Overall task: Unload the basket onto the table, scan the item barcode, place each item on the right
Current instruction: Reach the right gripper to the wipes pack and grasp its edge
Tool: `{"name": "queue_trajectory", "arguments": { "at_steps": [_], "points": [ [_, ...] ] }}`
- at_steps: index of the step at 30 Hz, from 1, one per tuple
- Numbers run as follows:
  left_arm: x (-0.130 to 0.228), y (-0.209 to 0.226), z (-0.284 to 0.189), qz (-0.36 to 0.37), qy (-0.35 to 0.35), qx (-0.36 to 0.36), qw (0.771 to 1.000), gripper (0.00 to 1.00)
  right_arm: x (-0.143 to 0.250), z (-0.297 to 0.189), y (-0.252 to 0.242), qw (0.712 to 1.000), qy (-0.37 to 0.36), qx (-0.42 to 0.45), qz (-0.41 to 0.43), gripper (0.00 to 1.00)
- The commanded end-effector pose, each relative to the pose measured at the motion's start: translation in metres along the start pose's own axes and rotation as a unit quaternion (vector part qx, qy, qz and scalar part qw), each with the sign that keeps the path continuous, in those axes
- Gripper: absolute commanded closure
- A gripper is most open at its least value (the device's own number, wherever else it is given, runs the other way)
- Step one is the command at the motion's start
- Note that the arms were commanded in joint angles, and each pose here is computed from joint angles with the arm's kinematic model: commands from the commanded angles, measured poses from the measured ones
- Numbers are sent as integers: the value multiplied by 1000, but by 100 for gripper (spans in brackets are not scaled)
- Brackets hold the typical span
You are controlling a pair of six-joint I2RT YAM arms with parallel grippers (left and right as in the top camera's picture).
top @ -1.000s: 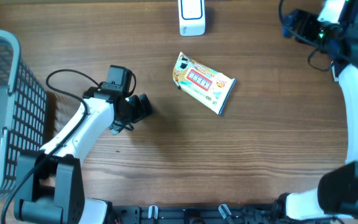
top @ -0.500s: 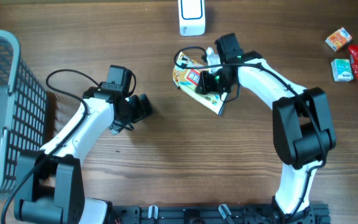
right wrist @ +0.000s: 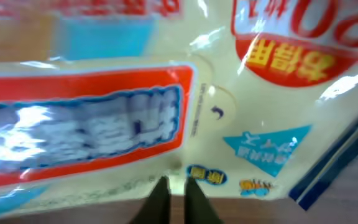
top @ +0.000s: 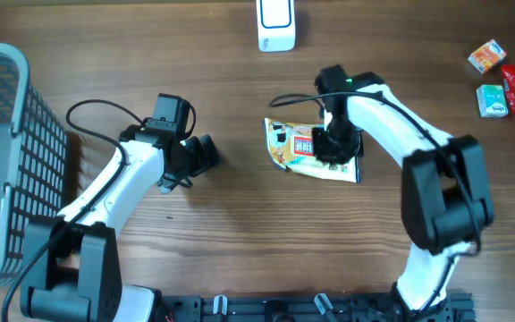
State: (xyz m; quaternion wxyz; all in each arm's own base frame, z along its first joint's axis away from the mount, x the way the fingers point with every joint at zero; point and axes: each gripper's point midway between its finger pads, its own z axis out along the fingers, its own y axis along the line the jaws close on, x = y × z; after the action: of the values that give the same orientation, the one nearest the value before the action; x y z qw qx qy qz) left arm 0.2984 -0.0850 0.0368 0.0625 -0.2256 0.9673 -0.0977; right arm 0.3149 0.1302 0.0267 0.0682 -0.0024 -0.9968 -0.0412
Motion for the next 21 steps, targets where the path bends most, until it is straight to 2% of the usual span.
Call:
{"name": "queue_trajectory", "arguments": {
  "at_steps": [1,4,6,7,10,11,17,21],
  "points": [
    [-5,-1,-4,-1,-9,1,1000,0,-29,-52,36,987,-114,-90,-61,32],
    [3,-9,-4,-1,14,26,1000,0,-49,-63,72,966,-156,-181,-98,31],
    [14,-25,-6,1,46,71,996,0,-61,-54,69,967,-166,-167,-94,30],
    [19,-33,-8,2,62,94,994,0,-63,-41,65,972,-155,-154,-84,34],
    [35,-45,-9,20,86,110,990,0,-53,2,45,989,-90,-109,-45,67],
    [40,-49,-8,30,89,110,990,0,-49,10,36,993,-76,-87,-30,71],
    [50,-64,-7,54,87,120,987,0,-31,18,-6,999,-40,16,-5,68],
    [56,-95,-10,80,82,169,979,0,-30,18,-11,999,-38,28,-4,64]
  ]
}}
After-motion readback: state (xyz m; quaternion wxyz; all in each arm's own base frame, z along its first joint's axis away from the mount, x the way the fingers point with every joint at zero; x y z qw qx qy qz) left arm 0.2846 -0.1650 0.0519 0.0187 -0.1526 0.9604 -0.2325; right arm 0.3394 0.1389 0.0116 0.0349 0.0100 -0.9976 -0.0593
